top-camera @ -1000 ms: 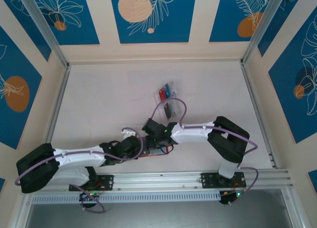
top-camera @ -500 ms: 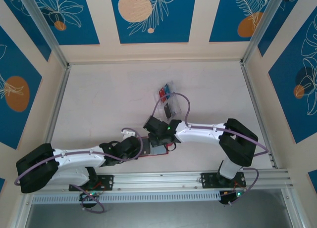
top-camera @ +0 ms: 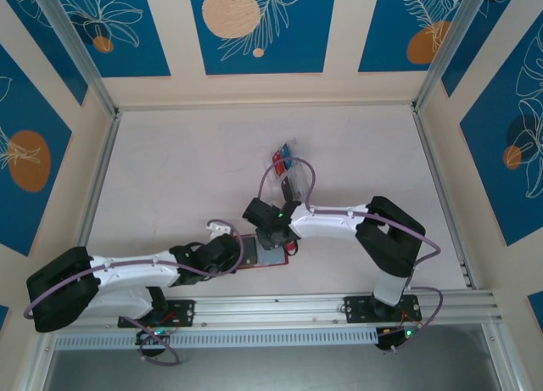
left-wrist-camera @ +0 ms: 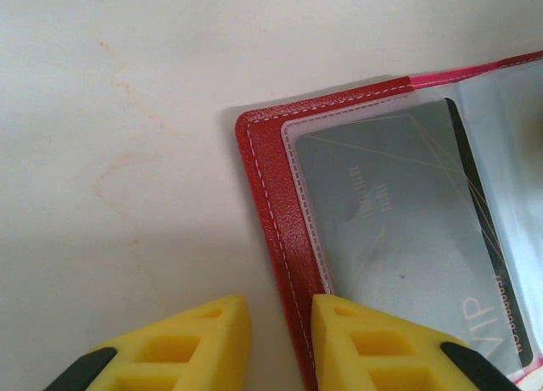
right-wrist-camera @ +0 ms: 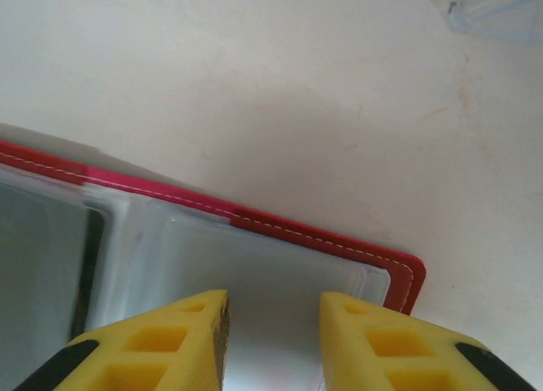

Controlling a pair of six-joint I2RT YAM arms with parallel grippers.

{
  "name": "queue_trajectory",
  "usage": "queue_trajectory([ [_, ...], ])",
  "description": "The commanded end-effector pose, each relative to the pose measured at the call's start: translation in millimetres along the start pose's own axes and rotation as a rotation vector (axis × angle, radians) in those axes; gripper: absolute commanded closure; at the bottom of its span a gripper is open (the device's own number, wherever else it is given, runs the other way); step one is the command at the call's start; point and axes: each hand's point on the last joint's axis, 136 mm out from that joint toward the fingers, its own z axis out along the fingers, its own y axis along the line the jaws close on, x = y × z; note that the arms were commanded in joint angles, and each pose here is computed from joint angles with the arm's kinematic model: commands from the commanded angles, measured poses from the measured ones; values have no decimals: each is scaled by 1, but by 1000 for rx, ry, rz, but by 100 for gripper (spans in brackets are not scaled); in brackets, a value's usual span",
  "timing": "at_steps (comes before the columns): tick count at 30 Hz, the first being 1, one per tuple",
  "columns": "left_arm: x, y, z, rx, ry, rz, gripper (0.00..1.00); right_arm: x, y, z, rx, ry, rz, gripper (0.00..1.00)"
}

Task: Put the credit cards into the card holder
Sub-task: Insert the credit card into the card slot.

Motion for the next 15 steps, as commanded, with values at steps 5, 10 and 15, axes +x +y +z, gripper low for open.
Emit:
queue_trajectory([
  [5, 32, 23, 3, -64, 103, 28, 73, 13, -6, 19, 105, 46, -25, 66],
  [10, 32, 23, 3, -65, 103, 28, 73, 22, 0, 24, 90, 63, -12, 77],
  [15, 33, 23, 3, -63, 106, 30, 73, 12, -1, 8, 102, 14, -8, 100],
])
